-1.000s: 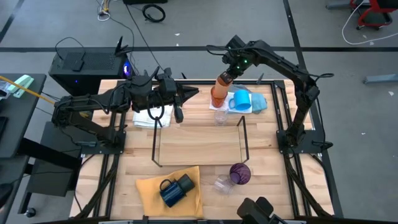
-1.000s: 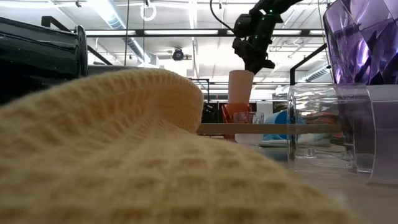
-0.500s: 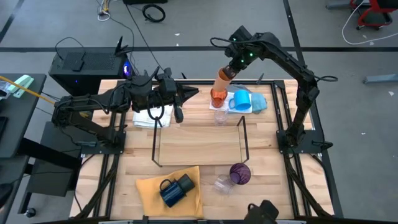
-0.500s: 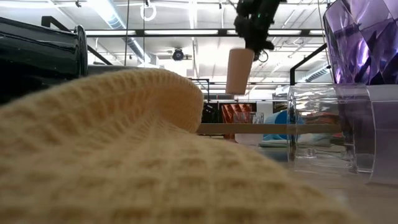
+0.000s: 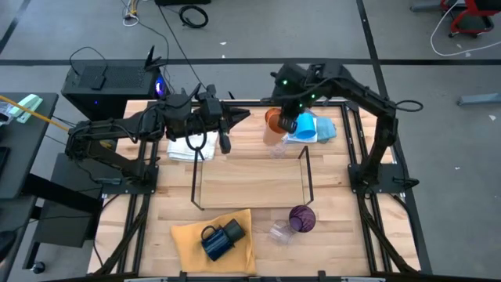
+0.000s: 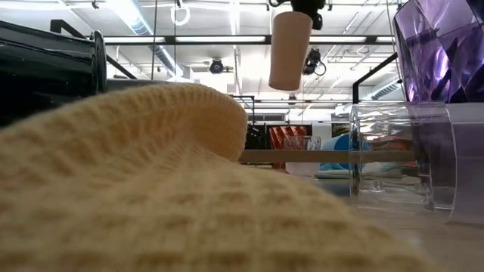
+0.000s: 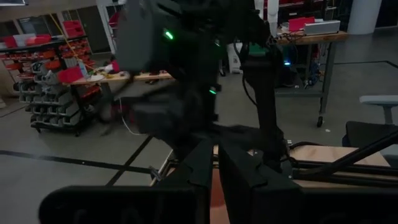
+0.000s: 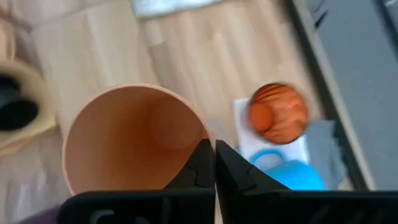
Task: Stack small to large cups/mugs on shelf
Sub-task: Put the top orange cup on the shelf
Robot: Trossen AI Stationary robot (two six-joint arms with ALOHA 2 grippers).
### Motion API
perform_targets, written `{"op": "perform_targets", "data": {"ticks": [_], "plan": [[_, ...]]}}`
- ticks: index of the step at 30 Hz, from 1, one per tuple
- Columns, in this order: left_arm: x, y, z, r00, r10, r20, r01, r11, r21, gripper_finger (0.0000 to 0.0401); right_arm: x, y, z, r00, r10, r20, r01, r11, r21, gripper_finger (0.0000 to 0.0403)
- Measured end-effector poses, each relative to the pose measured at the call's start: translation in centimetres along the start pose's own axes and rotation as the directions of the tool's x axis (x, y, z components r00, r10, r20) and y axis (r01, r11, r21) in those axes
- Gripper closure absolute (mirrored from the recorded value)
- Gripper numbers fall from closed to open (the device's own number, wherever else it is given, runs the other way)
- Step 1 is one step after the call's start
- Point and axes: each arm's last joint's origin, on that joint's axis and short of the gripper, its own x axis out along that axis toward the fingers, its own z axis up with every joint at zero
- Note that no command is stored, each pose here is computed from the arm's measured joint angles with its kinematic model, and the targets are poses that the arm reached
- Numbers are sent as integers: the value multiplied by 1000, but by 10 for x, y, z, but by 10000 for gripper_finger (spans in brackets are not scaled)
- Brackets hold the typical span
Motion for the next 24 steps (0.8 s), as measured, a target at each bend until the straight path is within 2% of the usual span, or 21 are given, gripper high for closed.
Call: {"op": "perform_targets", "data": {"ticks": [7,12,18,24], "plan": [[0,0,0,1000,0,0,0,1000,0,362,31,1,-6,994,-3,-109,3,1000,1,403],[0,0,0,1000,0,-2,0,1000,0,369,45,-1,-17,997,17,-82,-14,999,31,403],[0,0,0,1000,0,-2,0,1000,1,361,54,-9,-45,999,34,-19,-31,989,142,403],[0,2,0,1000,7,6,-7,1000,19,356,57,-8,-68,999,50,-10,-47,979,198,403]]}}
